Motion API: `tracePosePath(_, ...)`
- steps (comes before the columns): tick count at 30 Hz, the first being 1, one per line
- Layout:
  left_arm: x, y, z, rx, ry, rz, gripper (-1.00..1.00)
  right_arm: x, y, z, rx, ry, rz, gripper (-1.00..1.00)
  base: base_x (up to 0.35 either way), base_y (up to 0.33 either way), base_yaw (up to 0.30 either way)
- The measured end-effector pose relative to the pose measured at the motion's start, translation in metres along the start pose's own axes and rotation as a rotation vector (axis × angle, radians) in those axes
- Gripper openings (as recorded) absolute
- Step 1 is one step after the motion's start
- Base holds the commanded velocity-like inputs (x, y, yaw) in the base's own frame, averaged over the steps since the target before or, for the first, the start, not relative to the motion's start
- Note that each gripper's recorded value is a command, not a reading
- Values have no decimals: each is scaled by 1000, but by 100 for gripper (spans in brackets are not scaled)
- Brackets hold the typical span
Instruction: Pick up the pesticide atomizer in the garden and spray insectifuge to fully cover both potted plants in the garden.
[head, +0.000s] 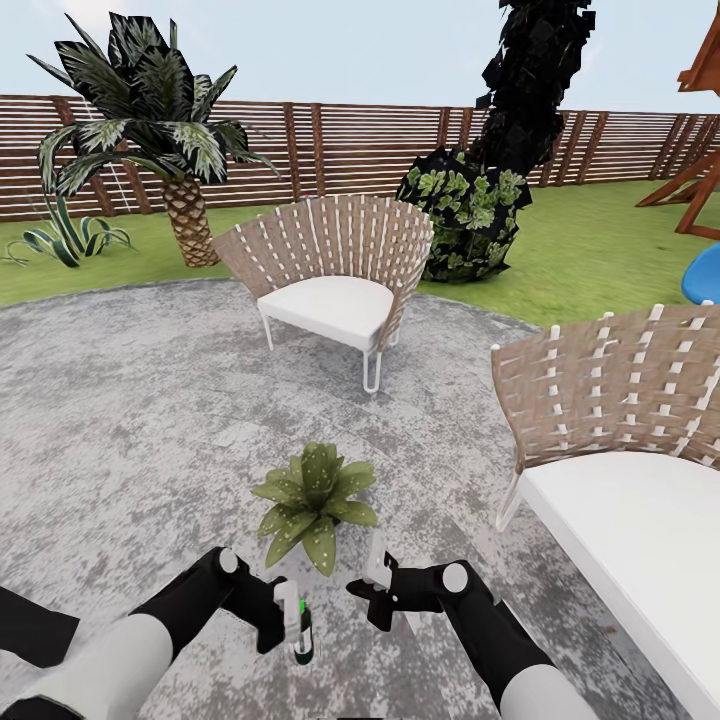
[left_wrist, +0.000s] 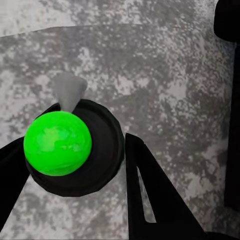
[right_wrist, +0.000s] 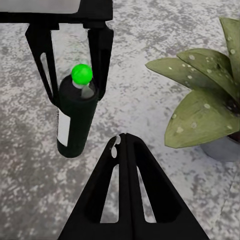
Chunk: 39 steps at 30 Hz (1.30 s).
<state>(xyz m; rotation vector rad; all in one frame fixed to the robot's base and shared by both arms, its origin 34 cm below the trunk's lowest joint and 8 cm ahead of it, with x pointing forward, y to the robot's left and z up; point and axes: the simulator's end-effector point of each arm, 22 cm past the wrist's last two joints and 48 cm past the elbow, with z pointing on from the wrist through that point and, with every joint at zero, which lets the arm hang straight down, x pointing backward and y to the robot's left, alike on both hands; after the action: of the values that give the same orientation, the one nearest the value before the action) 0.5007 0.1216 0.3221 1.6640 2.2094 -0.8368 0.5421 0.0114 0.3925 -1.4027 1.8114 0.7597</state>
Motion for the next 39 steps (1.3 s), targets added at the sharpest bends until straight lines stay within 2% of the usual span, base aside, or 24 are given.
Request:
tracePosePath(6, -36, -10, 16, 24, -42, 29, -100, 0, 0, 0, 1, 0, 1, -100, 0, 0, 0)
tracePosePath(11, -53, -3, 11, 3, -68, 57, -100, 0, 0, 0, 1, 0, 1, -100, 0, 0, 0)
tracePosePath(17, -57, -2, 10, -2, -76, 62, -100, 0, 0, 0, 1, 0, 1, -100, 0, 0, 0)
tracePosePath(28, -78, -12, 20, 17, -102, 76, -100, 1, 0, 0, 0, 1, 1, -100, 0, 0, 0)
tracePosePath(39, -82, -13, 22, 20, -107, 78, -100, 1, 0, 0, 0, 2, 1, -100, 0, 0, 0)
